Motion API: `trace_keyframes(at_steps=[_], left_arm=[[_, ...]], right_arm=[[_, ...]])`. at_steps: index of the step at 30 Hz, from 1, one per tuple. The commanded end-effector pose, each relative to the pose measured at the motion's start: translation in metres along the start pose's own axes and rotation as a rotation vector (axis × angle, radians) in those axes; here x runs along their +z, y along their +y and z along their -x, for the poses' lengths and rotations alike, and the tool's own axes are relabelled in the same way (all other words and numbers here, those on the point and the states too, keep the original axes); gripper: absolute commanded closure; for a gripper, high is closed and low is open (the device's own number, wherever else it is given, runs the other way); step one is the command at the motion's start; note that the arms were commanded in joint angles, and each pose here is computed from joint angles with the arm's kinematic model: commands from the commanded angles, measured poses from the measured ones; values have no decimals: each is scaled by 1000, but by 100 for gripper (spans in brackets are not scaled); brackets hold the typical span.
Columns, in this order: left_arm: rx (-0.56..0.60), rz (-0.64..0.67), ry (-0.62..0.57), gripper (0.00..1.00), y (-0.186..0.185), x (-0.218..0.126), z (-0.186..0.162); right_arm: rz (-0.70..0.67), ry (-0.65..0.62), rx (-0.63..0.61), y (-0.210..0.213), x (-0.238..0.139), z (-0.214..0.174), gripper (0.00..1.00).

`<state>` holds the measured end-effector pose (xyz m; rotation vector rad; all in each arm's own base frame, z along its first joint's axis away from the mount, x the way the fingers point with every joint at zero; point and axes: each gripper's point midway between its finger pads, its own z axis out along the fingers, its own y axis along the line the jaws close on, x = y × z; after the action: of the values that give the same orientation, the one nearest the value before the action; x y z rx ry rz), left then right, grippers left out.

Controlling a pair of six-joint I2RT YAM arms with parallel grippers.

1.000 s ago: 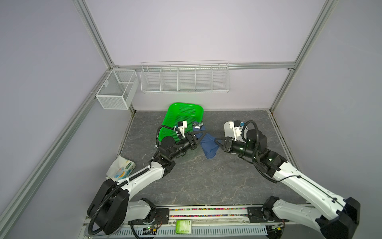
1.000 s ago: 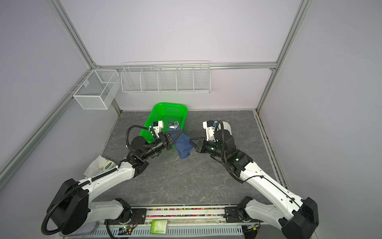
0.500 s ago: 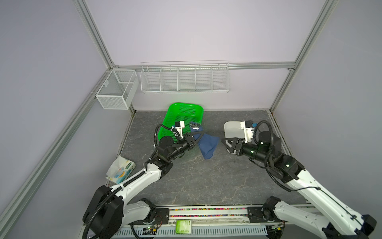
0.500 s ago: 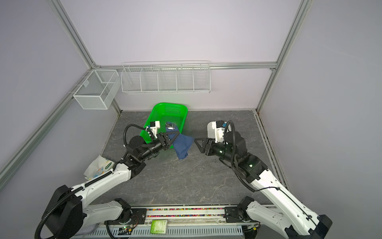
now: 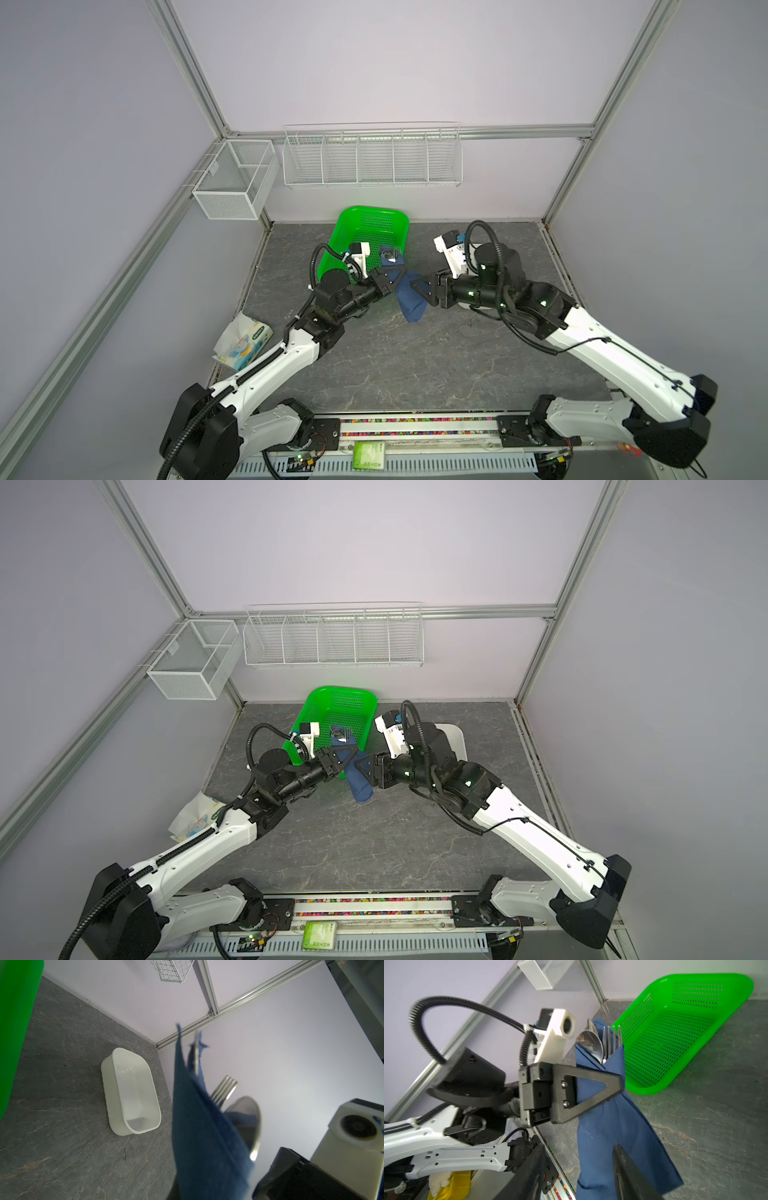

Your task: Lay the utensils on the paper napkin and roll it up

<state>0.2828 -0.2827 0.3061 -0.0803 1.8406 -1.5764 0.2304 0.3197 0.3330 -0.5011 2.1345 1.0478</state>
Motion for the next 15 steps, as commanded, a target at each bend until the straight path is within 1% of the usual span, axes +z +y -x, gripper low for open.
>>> trace_keyframes(at_steps=[1, 15], left_arm=[[49, -61, -53, 100, -30, -7, 18], [23, -101, -52, 100, -39, -9, 18]], right_arm=[[-16, 24, -17, -1, 3, -5, 45], [-50, 63, 5, -15, 25, -19, 45]])
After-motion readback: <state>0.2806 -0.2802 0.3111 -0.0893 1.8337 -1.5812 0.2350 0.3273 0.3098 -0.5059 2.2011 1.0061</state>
